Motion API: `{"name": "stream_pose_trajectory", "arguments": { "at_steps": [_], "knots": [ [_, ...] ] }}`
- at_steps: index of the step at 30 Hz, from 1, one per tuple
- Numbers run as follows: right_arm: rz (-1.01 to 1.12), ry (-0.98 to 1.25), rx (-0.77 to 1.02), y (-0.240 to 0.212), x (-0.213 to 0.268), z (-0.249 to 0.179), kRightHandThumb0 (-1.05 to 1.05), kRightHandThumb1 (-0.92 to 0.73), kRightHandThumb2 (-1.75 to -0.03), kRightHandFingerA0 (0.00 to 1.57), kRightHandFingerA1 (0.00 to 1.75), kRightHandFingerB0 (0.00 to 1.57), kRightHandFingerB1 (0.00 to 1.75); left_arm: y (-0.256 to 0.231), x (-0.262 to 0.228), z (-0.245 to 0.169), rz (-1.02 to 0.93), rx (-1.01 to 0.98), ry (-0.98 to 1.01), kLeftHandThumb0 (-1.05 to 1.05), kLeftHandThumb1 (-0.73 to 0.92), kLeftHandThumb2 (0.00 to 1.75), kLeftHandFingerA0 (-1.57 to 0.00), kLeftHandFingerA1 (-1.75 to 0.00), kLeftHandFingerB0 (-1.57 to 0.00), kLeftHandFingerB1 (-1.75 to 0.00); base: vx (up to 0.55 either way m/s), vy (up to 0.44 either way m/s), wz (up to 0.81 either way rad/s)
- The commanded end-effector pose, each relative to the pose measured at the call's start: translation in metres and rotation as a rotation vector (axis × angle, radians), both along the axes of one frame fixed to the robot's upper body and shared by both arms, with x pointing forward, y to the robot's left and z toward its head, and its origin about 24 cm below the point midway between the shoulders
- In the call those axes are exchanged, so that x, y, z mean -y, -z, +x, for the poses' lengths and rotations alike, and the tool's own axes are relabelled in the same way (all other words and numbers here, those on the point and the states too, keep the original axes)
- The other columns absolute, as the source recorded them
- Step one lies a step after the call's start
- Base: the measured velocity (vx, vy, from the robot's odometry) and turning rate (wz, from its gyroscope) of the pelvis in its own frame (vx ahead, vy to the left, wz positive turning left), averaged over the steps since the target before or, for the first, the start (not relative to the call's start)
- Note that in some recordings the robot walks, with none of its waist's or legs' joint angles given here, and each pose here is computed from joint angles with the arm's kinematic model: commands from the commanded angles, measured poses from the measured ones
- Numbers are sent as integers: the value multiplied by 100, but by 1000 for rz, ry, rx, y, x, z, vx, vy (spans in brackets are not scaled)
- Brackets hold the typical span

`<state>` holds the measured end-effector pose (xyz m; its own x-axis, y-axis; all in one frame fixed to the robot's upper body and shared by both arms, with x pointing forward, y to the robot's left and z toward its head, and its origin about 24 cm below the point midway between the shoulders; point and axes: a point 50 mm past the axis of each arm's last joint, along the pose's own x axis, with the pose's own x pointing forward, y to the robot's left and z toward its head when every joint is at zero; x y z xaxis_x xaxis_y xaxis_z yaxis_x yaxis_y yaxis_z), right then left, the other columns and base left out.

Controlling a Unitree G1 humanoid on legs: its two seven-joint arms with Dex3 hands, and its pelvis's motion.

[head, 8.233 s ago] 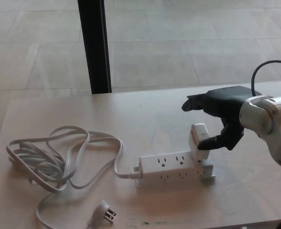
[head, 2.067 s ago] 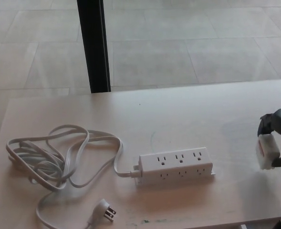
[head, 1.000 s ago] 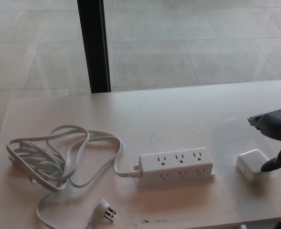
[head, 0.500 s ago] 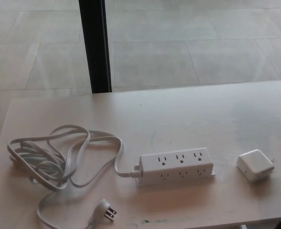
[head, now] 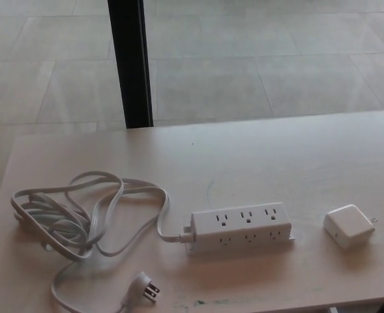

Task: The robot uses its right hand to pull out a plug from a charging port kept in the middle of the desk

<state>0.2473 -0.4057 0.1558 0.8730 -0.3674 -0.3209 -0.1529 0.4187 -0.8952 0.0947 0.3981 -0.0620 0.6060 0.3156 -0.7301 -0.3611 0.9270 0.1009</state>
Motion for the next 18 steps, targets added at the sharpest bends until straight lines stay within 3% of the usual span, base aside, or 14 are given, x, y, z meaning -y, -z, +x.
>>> {"name": "stream_pose_trajectory", "arguments": {
  "at_steps": [1, 2, 3, 5, 6, 7, 9, 10, 11, 12, 14, 15, 16, 18],
  "knots": [
    [504, 1031, 792, 100, 90, -190, -90, -65, -60, 105, 128, 11, 115, 1, -4, -15, 32, -24, 7, -85, 82, 120, -28, -60, -5, -24, 0, 0, 0],
    [518, 1129, 806, 114, 87, -199, -93, -51, -92, 112, 128, 25, 94, 1, -4, -16, 36, -26, 14, -89, 85, 121, -28, -60, -5, -23, 0, 0, 0],
    [536, 1161, 811, 121, 84, -204, -93, -67, -55, 98, 135, 7, 117, 0, -4, -16, 37, -24, 17, -86, 83, 120, -27, -60, -5, -25, 0, 0, 0],
    [590, 1206, 796, 136, 80, -216, -78, -48, -102, 83, 115, 3, 71, 0, -5, -17, 40, -26, 19, -91, 92, 83, -28, -53, -3, -27, 0, 0, 0],
    [611, 1244, 790, 143, 77, -222, -91, -70, -55, 85, 131, 1, 107, 0, -6, -17, 43, -31, 13, -92, 92, 83, -33, -56, -3, -28, 0, 0, 0],
    [624, 1273, 777, 148, 75, -226, -94, -52, -93, 91, 120, 13, 83, 0, -5, -15, 54, -34, 24, -87, 84, 121, -31, -61, -5, -26, 0, 0, 0],
    [650, 1335, 759, 157, 70, -228, -89, -79, -61, 86, 103, 5, 100, 0, -6, -14, 52, -33, 17, -89, 92, 82, -31, -54, -4, -30, 0, 0, 0],
    [652, 1350, 767, 159, 69, -229, -88, -76, -62, 100, 110, 6, 122, 0, -5, -14, 50, -33, 13, -84, 80, 117, -29, -60, -6, -31, 0, 0, 0],
    [679, 1384, 796, 162, 67, -229, -80, -51, -108, 99, 107, 0, 69, 0, -5, -14, 49, -33, 12, -91, 91, 83, -33, -56, -3, -30, 0, 0, 0],
    [714, 1416, 817, 165, 66, -229, -92, -73, -63, 102, 114, 2, 117, 1, -5, -14, 53, -36, 16, -87, 83, 120, -31, -61, -4, -27, 0, 0, 0],
    [716, 1413, 817, 167, 65, -229, -92, -73, -63, 102, 114, 2, 117, 0, -5, -14, 60, -41, 25, -87, 83, 120, -31, -61, -4, -27, 0, 0, 0],
    [727, 1416, 841, 170, 63, -230, -92, -75, -61, 86, 118, 27, 131, -1, -5, -16, 75, -48, 42, -90, 91, 86, -27, -53, -4, -30, 0, 0, 0],
    [745, 1396, 805, 175, 59, -227, -92, -77, -67, 90, 121, 84, 153, -1, -7, -17, 107, -76, 51, -85, 84, 121, -32, -62, -3, -31, 0, 0, 0],
    [773, 1392, 815, 175, 59, -226, -92, -79, -62, 86, 127, 52, 141, -1, -8, -18, 104, -82, 41, -88, 92, 85, -33, -58, -4, -32, 0, 0, 0]
  ]
}}
